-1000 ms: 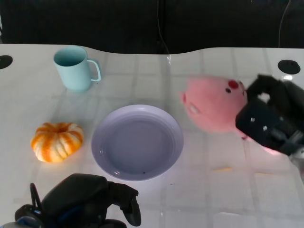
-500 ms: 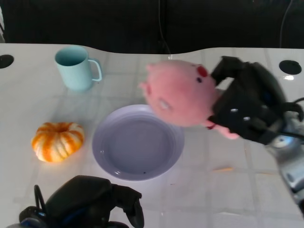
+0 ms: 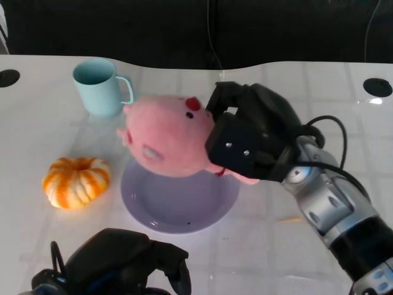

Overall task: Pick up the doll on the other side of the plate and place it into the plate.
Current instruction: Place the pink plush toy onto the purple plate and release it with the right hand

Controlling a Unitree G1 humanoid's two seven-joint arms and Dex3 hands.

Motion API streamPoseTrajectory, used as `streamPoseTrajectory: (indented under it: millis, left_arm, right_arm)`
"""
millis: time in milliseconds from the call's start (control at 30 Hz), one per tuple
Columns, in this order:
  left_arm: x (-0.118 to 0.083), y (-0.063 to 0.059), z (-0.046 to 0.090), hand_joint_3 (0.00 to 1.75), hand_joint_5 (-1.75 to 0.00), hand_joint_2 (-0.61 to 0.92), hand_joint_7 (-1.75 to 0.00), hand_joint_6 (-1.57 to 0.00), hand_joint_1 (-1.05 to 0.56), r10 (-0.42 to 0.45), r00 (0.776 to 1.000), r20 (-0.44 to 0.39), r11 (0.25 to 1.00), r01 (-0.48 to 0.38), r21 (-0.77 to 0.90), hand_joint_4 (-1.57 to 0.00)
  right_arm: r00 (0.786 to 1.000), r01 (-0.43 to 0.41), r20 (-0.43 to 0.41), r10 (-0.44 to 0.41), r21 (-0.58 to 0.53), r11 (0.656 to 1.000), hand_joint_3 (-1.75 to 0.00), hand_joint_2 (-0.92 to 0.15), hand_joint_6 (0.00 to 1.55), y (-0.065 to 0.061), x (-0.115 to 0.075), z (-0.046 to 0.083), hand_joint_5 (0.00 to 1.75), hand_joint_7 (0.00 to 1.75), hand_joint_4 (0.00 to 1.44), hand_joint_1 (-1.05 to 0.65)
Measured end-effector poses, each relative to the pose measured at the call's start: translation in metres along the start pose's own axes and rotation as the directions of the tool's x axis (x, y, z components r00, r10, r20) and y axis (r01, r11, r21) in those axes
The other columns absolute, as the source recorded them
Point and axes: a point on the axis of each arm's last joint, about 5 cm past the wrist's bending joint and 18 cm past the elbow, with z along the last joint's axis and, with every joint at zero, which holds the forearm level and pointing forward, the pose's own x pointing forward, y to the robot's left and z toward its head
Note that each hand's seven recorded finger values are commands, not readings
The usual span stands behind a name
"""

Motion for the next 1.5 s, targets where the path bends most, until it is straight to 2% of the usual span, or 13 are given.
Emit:
streamPoseTrajectory:
  millis: [33, 100, 167, 200, 233, 300, 333, 400, 600, 867, 1067, 1267, 1500]
  left_arm:
    - [0.0, 0.0, 0.0, 0.21, -1.26, 0.92, -0.72, -0.86, -0.24, 0.0, 1.0, 0.001, 1.0, 0.0, 0.0, -0.76]
    - [0.0, -0.001, 0.001, 0.21, -1.26, 0.92, -0.71, -0.86, -0.25, -0.002, 1.0, 0.005, 1.0, 0.002, -0.002, -0.78]
    - [0.001, -0.001, 0.001, 0.21, -1.27, 0.92, -0.7, -0.87, -0.25, -0.003, 1.0, 0.006, 1.0, 0.003, -0.002, -0.78]
    - [0.001, -0.001, 0.001, 0.2, -1.28, 0.92, -0.7, -0.87, -0.24, -0.003, 1.0, 0.007, 1.0, 0.003, -0.002, -0.79]
    - [0.0, -0.001, 0.001, 0.2, -1.28, 0.92, -0.69, -0.87, -0.24, -0.003, 1.0, 0.007, 1.0, 0.003, -0.002, -0.79]
    - [0.0, -0.001, 0.001, 0.19, -1.28, 0.92, -0.69, -0.88, -0.24, -0.002, 1.0, 0.007, 1.0, 0.002, -0.002, -0.79]
    - [0.0, -0.001, 0.001, 0.19, -1.28, 0.92, -0.69, -0.88, -0.24, -0.001, 1.0, 0.007, 1.0, 0.001, -0.001, -0.79]
    - [0.0, -0.001, 0.001, 0.2, -1.28, 0.92, -0.68, -0.89, -0.23, -0.001, 1.0, 0.008, 1.0, 0.001, 0.0, -0.79]
    - [0.0, -0.001, 0.001, 0.21, -1.29, 0.92, -0.67, -0.89, -0.24, -0.001, 1.0, 0.008, 1.0, 0.001, 0.0, -0.78]
    - [0.0, 0.0, 0.002, 0.2, -1.28, 0.92, -0.67, -0.9, -0.24, 0.0, 1.0, 0.01, 1.0, 0.0, 0.004, -0.78]
    - [0.0, 0.0, 0.002, 0.21, -1.27, 0.92, -0.67, -0.9, -0.24, 0.0, 1.0, 0.011, 1.0, 0.0, 0.003, -0.78]
    - [0.0, 0.0, 0.002, 0.21, -1.27, 0.92, -0.66, -0.9, -0.23, -0.001, 1.0, 0.011, 1.0, 0.0, 0.003, -0.78]
    - [0.002, 0.0, 0.002, 0.19, -1.25, 0.92, -0.65, -0.9, -0.23, -0.001, 1.0, 0.011, 1.0, 0.001, 0.011, -0.78]
  right_arm:
    - [1.0, -0.004, 0.0, 0.004, 0.002, 1.0, -1.16, -0.41, 0.77, 0.001, 0.001, 0.001, 1.75, 1.75, 0.95, -0.12]
    - [1.0, -0.009, 0.001, 0.009, 0.008, 1.0, -1.12, -0.4, 0.76, 0.003, 0.002, 0.003, 1.73, 1.53, 0.89, -0.11]
    - [1.0, -0.014, -0.003, 0.014, 0.012, 1.0, -1.0, -0.44, 0.8, 0.005, 0.003, 0.003, 1.59, 1.01, 0.77, -0.14]
    - [1.0, -0.021, -0.007, 0.021, 0.015, 1.0, -0.79, -0.57, 0.76, 0.005, 0.003, 0.003, 1.27, 0.65, 0.65, -0.19]
    - [0.999, -0.035, -0.009, 0.035, 0.016, 0.999, -0.59, -0.69, 0.73, 0.005, 0.002, 0.002, 1.0, 0.43, 0.62, -0.23]
    - [0.996, -0.084, -0.01, 0.084, 0.013, 0.996, -0.27, -0.86, 0.6, 0.004, 0.002, 0.001, 0.57, 0.12, 0.51, -0.35]
    - [0.994, -0.109, -0.01, 0.109, 0.005, 0.994, -0.23, -0.89, 0.55, 0.003, 0.002, 0.0, 0.47, 0.06, 0.46, -0.38]
    - [0.987, -0.159, -0.013, 0.159, -0.028, 0.987, -0.21, -0.91, 0.44, 0.001, 0.001, -0.001, 0.35, 0.01, 0.35, -0.48]
    - [0.978, -0.209, -0.023, 0.208, -0.095, 0.973, -0.22, -0.92, 0.4, -0.005, 0.0, -0.002, 0.3, 0.0, 0.29, -0.53]
    - [0.979, -0.205, -0.007, 0.205, -0.123, 0.971, -0.22, -0.92, 0.44, -0.01, -0.006, -0.003, 0.33, 0.02, 0.34, -0.52]
    - [0.978, -0.205, 0.015, 0.209, -0.125, 0.971, -0.23, -0.92, 0.5, -0.018, -0.021, -0.009, 0.37, 0.04, 0.44, -0.49]
    - [0.978, -0.205, 0.024, 0.209, -0.104, 0.973, -0.22, -0.92, 0.51, -0.024, -0.031, -0.013, 0.37, 0.04, 0.45, -0.48]
    - [0.983, -0.184, 0.011, 0.185, -0.061, 0.981, -0.19, -0.92, 0.67, -0.06, -0.072, -0.034, 0.48, 0.11, 0.65, -0.32]
